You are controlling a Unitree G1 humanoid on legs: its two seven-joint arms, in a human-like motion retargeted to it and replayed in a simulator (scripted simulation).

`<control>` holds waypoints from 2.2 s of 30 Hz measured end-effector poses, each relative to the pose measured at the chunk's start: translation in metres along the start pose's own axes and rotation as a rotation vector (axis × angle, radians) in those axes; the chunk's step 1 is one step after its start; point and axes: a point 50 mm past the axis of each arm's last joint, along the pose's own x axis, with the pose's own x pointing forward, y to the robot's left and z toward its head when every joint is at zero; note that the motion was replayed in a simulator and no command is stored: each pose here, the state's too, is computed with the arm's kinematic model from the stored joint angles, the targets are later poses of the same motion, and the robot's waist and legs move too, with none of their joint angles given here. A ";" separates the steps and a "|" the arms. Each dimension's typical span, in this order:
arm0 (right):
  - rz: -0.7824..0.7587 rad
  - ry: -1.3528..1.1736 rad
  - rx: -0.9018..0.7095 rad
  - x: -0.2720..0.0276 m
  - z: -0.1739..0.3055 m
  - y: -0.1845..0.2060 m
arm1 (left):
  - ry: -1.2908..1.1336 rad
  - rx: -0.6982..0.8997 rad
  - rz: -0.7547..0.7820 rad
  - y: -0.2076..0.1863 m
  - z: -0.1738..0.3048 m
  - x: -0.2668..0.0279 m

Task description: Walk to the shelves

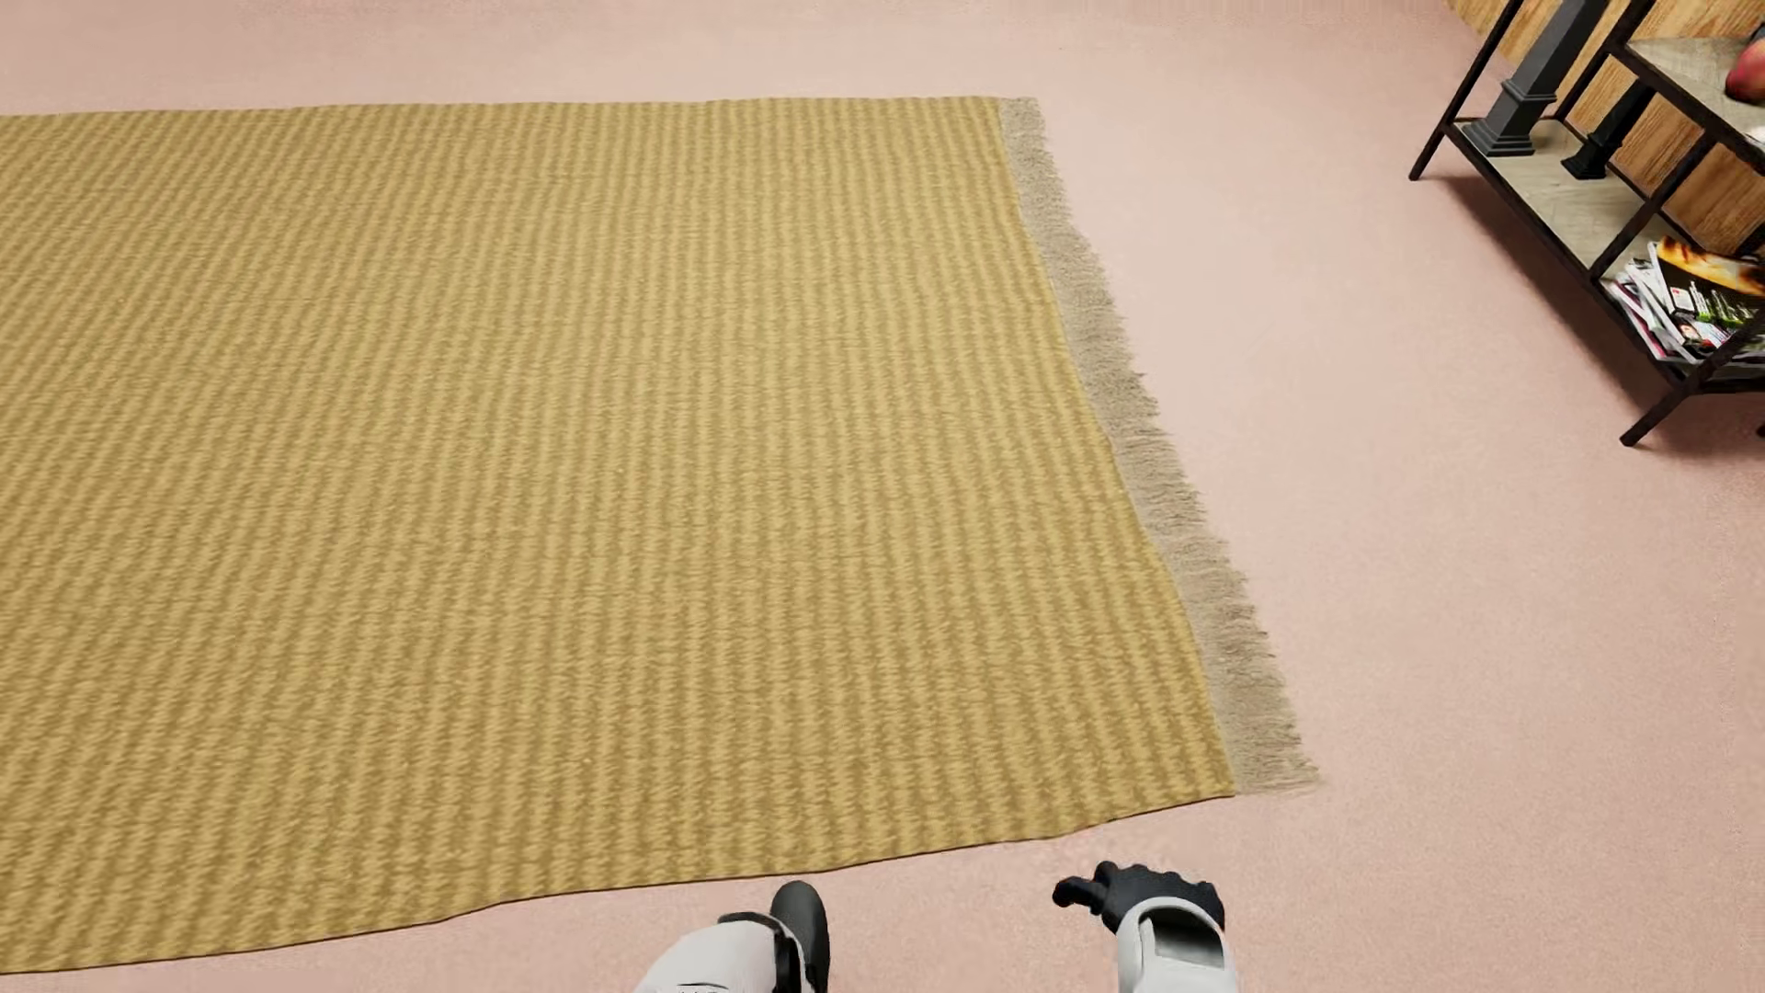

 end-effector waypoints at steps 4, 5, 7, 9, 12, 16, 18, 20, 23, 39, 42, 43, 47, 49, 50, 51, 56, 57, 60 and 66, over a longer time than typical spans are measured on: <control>0.324 0.158 -0.107 -0.019 -0.042 0.077 | -0.039 -0.075 0.092 0.031 0.037 0.014; 0.352 0.153 -0.078 -0.028 -0.051 0.093 | -0.041 0.017 0.084 0.045 0.052 0.019; 0.368 0.198 0.081 -0.047 -0.061 0.119 | -0.144 0.276 0.144 0.079 0.102 0.020; 0.386 0.280 0.265 -0.066 -0.070 0.141 | -0.311 0.401 0.300 0.115 0.158 0.005; 0.423 0.318 0.340 -0.080 -0.069 0.158 | -0.625 0.171 0.496 0.157 0.220 -0.037; 0.466 0.266 0.236 -0.076 -0.060 0.155 | -0.860 0.035 0.614 0.182 0.244 -0.077; 0.429 0.262 0.225 -0.072 -0.057 0.149 | -0.831 0.063 0.627 0.175 0.234 -0.071; 0.356 0.301 0.309 -0.071 -0.052 0.143 | -0.728 0.157 0.549 0.151 0.218 -0.050; 0.269 0.334 0.455 -0.066 -0.040 0.138 | -0.394 0.294 0.332 0.106 0.156 -0.002; -0.288 -0.040 0.251 -0.010 0.018 -0.047 | 0.018 -0.054 0.065 0.028 0.012 0.010; -0.045 0.099 0.169 -0.008 -0.005 0.013 | -0.044 -0.159 0.149 0.033 0.031 0.008; 0.062 0.155 0.149 -0.010 -0.013 0.034 | -0.054 -0.191 0.168 0.034 0.037 0.008; 0.195 0.247 0.190 -0.029 -0.031 0.085 | -0.110 0.056 0.158 0.060 0.072 0.018; 0.178 0.272 0.329 -0.044 -0.042 0.104 | -0.163 0.284 0.206 0.088 0.096 0.019; 0.182 0.291 0.398 -0.050 -0.045 0.111 | -0.198 0.337 0.261 0.103 0.111 0.016; 0.197 0.316 0.439 -0.056 -0.049 0.118 | -0.244 0.347 0.326 0.119 0.125 0.012; 0.385 0.334 0.345 -0.065 -0.051 0.145 | -0.431 0.030 0.591 0.184 0.159 -0.017; 0.403 0.317 0.305 -0.065 -0.050 0.147 | -0.442 -0.007 0.598 0.186 0.160 -0.019; 0.392 0.329 0.305 -0.067 -0.051 0.146 | -0.427 0.034 0.567 0.169 0.154 -0.014; 0.216 0.302 0.319 -0.047 -0.027 0.118 | -0.217 0.092 0.238 0.094 0.101 0.012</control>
